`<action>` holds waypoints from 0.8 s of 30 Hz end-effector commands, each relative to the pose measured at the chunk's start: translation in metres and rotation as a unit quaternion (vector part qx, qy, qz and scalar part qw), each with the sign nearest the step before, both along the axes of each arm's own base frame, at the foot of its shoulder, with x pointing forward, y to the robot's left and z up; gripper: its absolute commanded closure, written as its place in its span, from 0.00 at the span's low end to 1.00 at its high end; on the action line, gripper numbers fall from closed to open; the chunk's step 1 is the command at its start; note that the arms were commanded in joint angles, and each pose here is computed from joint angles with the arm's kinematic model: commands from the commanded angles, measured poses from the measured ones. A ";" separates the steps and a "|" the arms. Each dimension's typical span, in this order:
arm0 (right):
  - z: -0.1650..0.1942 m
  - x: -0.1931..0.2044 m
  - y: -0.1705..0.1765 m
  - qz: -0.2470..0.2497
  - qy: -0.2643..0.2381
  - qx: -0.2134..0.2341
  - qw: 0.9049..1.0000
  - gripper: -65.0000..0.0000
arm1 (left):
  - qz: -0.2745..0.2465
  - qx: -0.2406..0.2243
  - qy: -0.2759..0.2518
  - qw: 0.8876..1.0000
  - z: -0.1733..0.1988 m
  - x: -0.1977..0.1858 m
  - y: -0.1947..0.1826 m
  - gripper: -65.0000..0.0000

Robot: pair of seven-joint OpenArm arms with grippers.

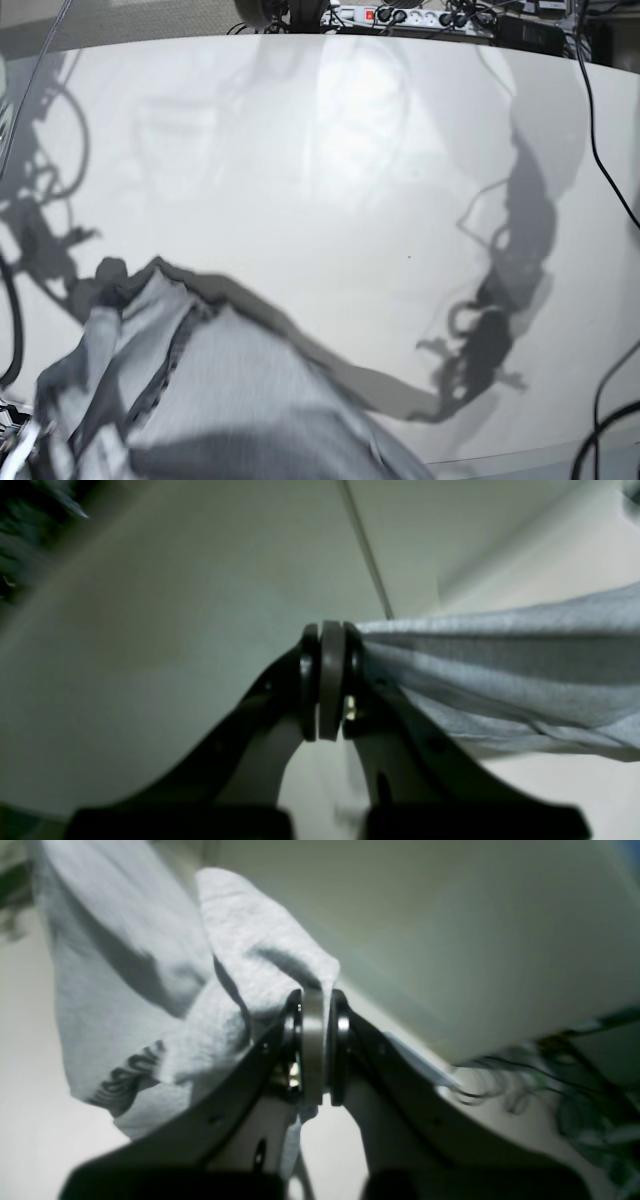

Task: Layout the t-shirt on the table in an organized manner, then fold the t-shirt properly
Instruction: 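Lift and stretch the t-shirt between both grippers, then lay it flat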

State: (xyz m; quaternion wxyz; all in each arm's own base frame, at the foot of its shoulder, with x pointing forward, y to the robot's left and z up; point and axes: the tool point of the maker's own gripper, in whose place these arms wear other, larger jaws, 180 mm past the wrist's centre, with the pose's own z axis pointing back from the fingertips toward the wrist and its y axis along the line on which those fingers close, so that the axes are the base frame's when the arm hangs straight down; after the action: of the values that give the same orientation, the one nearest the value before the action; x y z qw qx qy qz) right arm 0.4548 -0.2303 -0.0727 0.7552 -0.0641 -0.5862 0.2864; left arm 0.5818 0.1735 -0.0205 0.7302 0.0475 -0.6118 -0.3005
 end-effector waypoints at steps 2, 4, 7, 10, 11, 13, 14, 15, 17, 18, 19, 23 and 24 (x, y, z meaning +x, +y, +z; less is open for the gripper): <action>0.056 0.005 -0.017 -0.015 -0.062 0.004 0.998 1.00 | 0.004 -0.017 0.001 1.000 0.007 0.001 0.004 1.00; 0.083 0.010 -0.028 -0.027 -0.080 0.012 0.996 1.00 | 0.001 -0.035 0.012 0.999 0.002 0.002 0.004 1.00; 0.103 0.018 -0.033 -0.024 -0.074 0.020 0.997 1.00 | -0.019 -0.050 0.035 0.998 -0.005 -0.001 -0.003 1.00; 0.088 0.018 -0.019 0.020 -0.024 0.014 0.999 1.00 | -0.045 -0.060 0.076 0.994 -0.016 -0.010 -0.012 1.00; 0.078 0.016 -0.012 0.035 0.000 0.005 0.999 1.00 | -0.051 -0.063 0.091 0.993 -0.020 -0.013 -0.014 1.00; 0.049 0.011 0.000 0.061 0.060 -0.015 0.996 1.00 | -0.058 -0.065 0.125 0.988 -0.030 -0.019 -0.016 1.00; 0.032 0.006 0.007 0.080 0.089 -0.019 0.993 1.00 | -0.070 -0.064 0.141 0.985 -0.034 -0.024 -0.020 1.00; 0.017 0.000 0.018 0.103 0.119 -0.014 0.987 1.00 | -0.087 -0.066 0.154 0.982 -0.037 -0.029 -0.025 1.00; -0.012 -0.012 0.037 0.147 0.166 -0.002 0.975 1.00 | -0.121 -0.071 0.172 0.975 -0.040 -0.038 -0.036 1.00; -0.025 -0.017 0.045 0.164 0.183 0.006 0.969 1.00 | -0.131 -0.071 0.179 0.973 -0.041 -0.041 -0.038 1.00; -0.037 -0.022 0.052 0.177 0.200 0.011 0.964 1.00 | -0.138 -0.071 0.185 0.970 -0.043 -0.044 -0.041 1.00; -0.095 -0.048 0.074 0.220 0.275 0.035 0.935 1.00 | -0.159 -0.066 0.212 0.962 -0.049 -0.053 -0.045 1.00; -0.110 -0.057 0.080 0.230 0.295 0.043 0.926 1.00 | -0.165 -0.065 0.220 0.959 -0.055 -0.056 -0.046 1.00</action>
State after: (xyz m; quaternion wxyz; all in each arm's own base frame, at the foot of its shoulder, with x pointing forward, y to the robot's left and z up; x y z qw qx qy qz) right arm 0.3914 -0.1498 -0.2032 0.8205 0.1955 -0.3209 0.4308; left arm 0.5218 0.1294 -0.1052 0.8060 -0.1670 -0.4227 -0.3792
